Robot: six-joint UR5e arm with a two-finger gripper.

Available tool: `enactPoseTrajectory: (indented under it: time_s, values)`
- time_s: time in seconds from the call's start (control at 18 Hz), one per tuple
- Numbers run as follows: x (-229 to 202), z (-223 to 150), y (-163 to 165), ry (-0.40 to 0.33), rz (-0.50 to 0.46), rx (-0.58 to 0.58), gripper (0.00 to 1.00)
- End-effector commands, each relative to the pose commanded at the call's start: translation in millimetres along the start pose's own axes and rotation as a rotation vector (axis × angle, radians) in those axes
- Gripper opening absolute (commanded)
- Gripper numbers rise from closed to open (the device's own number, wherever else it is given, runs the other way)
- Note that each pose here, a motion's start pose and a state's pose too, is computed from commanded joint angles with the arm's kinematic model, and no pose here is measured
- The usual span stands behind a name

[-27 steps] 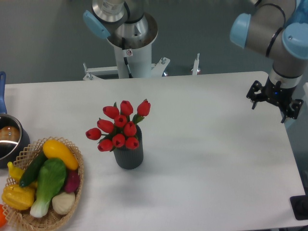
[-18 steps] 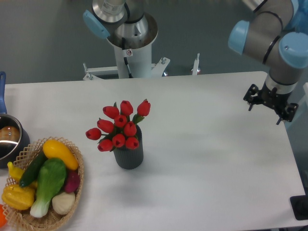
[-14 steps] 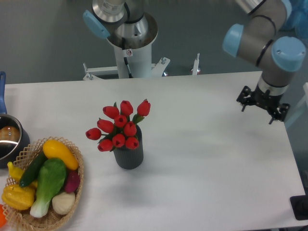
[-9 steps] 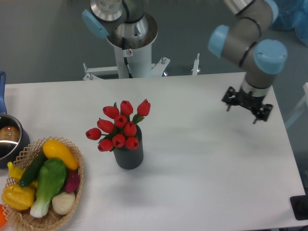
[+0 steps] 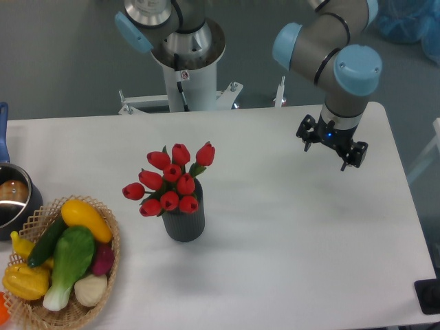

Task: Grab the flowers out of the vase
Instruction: 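Move the open gripper across the table toward the red tulips, then lower the gripper around the tulip stems above the vase rim and close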

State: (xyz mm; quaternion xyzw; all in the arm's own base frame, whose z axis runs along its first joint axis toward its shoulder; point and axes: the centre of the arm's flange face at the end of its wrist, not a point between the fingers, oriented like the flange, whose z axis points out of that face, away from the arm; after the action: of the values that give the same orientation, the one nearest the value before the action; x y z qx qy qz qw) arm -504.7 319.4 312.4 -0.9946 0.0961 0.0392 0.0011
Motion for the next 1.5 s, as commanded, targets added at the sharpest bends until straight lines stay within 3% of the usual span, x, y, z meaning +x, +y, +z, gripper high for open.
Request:
enactPoseTrajectory:
  time_s: [0.33, 0.72, 1.0, 1.11, 1.5]
  values:
    - [-4.6, -15.7, -15.8, -0.034, 0.005, 0.061, 1.0]
    - [21.2, -35.4, -47.3, 0.042, -0.05, 0.471, 1.0]
    - [50.1, -43.8, -75.1, 0.113, -0.034, 0.689, 1.0]
    - [60.5, -54.6, -83.3, 0.105, -0.007, 0.694, 1.0]
    - [115.3, -29.8, -100.8, 0.181, 0.055, 0.691, 1.0]
